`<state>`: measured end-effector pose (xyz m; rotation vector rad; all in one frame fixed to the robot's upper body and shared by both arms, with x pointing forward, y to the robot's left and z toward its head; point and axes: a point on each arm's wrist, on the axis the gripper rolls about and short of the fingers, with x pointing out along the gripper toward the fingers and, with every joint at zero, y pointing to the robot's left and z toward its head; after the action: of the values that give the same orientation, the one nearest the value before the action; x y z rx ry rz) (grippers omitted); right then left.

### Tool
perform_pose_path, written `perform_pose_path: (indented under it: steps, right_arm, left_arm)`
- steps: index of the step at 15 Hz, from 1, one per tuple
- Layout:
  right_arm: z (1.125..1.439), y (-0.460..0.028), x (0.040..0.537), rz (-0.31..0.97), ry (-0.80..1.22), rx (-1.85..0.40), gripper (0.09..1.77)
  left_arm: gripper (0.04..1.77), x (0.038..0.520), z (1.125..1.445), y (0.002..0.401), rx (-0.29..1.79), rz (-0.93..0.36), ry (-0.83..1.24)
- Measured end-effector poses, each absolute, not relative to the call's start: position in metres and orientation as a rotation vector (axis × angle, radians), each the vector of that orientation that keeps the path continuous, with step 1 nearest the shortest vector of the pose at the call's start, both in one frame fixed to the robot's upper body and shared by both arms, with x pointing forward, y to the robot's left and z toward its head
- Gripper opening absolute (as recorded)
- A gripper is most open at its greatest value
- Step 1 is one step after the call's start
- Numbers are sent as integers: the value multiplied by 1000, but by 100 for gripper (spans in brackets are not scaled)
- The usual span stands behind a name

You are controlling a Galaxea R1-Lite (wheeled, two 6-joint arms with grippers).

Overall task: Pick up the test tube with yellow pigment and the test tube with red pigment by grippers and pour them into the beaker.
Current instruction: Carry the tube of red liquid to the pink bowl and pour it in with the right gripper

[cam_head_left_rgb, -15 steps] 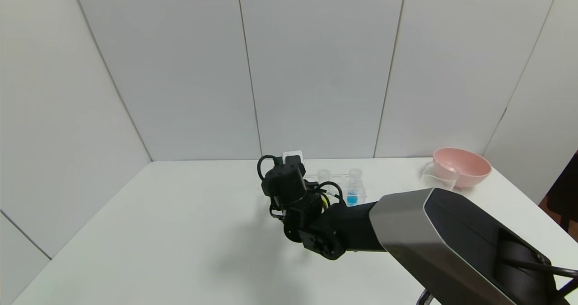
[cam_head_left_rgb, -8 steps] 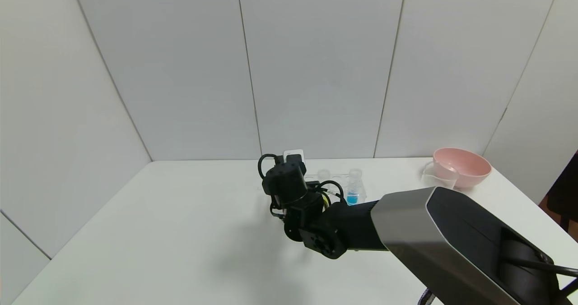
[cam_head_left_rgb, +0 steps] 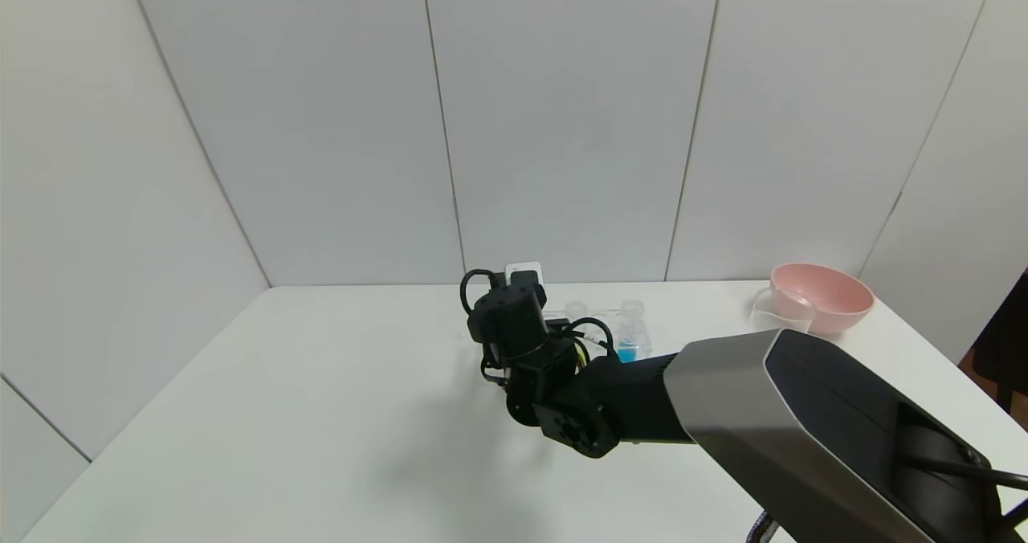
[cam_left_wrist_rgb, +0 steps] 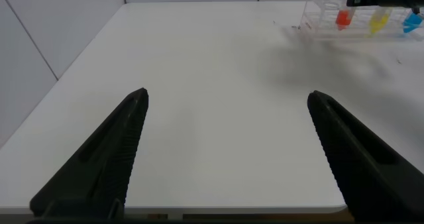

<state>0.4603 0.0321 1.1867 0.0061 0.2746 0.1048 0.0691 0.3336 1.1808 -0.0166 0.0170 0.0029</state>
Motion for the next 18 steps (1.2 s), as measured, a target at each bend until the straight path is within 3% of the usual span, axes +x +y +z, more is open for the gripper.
perform_pose_path:
  steps: [3,13,18]
  right_arm:
    - [1193,31,460,105,265,14,52]
    - [1280,11,440,138,176,42,52]
    - [1300,-16,408,275,305,-40,52]
  left_arm:
    - [172,69,1181,334,-17,2,17]
    - [172,69,1181,334,-17,3,17]
    - [172,69,1181,334,-16,2,17]
